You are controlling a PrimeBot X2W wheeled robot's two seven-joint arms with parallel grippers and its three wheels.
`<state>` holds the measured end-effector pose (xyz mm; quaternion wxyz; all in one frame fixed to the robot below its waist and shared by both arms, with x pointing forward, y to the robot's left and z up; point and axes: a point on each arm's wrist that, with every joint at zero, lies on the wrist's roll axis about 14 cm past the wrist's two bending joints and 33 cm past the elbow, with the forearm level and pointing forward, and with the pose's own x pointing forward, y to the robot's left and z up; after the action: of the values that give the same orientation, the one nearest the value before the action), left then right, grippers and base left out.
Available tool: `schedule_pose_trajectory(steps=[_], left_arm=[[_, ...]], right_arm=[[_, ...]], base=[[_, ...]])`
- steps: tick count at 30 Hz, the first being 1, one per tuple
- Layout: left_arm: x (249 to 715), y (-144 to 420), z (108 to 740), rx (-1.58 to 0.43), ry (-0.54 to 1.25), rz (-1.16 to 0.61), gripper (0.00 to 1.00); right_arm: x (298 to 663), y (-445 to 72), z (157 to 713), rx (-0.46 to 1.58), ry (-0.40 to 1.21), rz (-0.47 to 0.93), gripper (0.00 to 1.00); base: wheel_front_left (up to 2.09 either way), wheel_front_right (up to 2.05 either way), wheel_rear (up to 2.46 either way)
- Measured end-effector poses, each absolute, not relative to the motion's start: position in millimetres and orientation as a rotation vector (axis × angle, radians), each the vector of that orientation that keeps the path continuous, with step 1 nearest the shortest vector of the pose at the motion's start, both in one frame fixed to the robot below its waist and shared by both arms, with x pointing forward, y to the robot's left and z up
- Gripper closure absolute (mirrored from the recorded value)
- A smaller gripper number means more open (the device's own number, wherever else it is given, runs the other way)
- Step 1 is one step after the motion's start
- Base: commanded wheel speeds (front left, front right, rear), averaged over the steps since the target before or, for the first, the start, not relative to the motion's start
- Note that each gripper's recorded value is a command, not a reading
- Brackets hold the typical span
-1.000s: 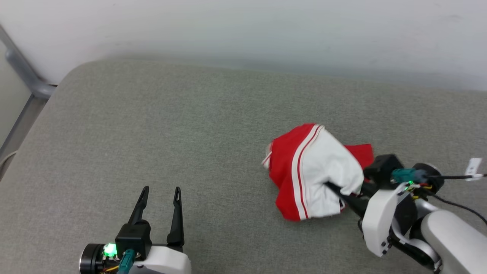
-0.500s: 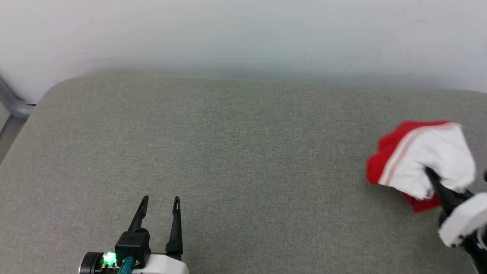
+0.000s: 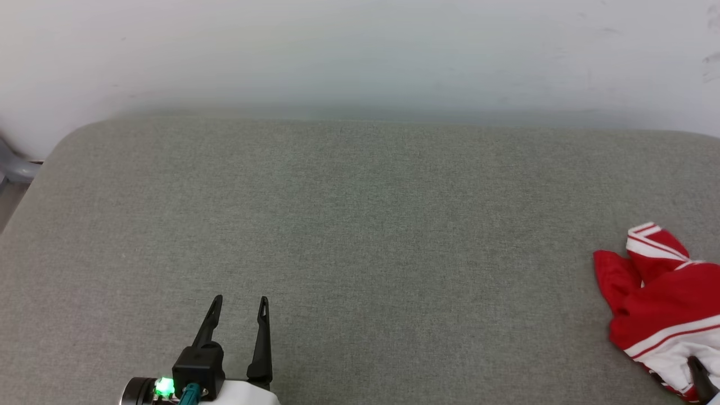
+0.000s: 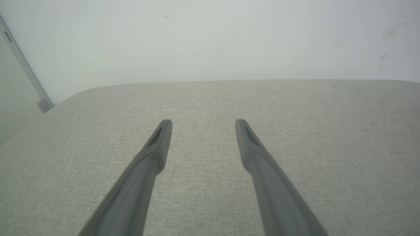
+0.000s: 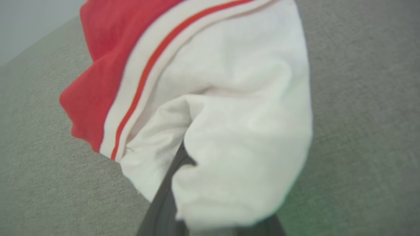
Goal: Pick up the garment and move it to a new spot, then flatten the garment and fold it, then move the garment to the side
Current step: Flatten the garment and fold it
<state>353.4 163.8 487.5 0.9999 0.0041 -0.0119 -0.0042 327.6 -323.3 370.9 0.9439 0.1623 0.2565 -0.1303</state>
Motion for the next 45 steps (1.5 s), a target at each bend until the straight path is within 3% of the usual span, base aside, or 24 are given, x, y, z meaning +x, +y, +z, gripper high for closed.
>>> schedule_pose_trajectory(steps=[3, 4, 5, 18, 24, 28, 32, 39, 45], left_arm=[[353, 162, 489, 0.008, -0.028, -0.014, 0.0], [353, 162, 490, 0.008, -0.031, -0.015, 0.0], [353, 161, 490, 0.008, -0.033, -0.016, 0.0], [349, 158, 494, 0.014, -0.044, -0.026, 0.0], [351, 158, 493, 0.014, -0.042, -0.027, 0.0], [352, 157, 491, 0.013, -0.035, -0.028, 0.0], [356, 157, 491, 0.012, -0.037, -0.028, 0.0], [362, 160, 487, 0.009, -0.025, -0.017, 0.0], [370, 164, 484, 0.008, -0.014, -0.002, 0.0]], right_arm=[[323, -329, 369, 0.337, 0.504, -0.301, 1.0], [325, -330, 372, 0.345, 0.48, -0.307, 0.58], [328, -331, 377, 0.341, 0.454, -0.31, 0.01], [374, -379, 510, 0.084, 0.01, -0.284, 0.0], [401, -354, 568, -0.054, -0.032, -0.153, 0.0], [412, -322, 569, -0.125, 0.118, -0.034, 0.0], [404, -306, 535, -0.173, 0.397, 0.053, 0.0], [379, -308, 474, -0.167, 0.78, 0.084, 0.0], [369, -309, 424, -0.145, 0.967, 0.083, 0.0]], base=[[0.0, 0.0, 0.0], [0.0, 0.0, 0.0], [0.0, 0.0, 0.0], [0.0, 0.0, 0.0], [0.0, 0.0, 0.0], [0.0, 0.0, 0.0], [0.0, 0.0, 0.0], [0.0, 0.0, 0.0], [0.0, 0.0, 0.0]])
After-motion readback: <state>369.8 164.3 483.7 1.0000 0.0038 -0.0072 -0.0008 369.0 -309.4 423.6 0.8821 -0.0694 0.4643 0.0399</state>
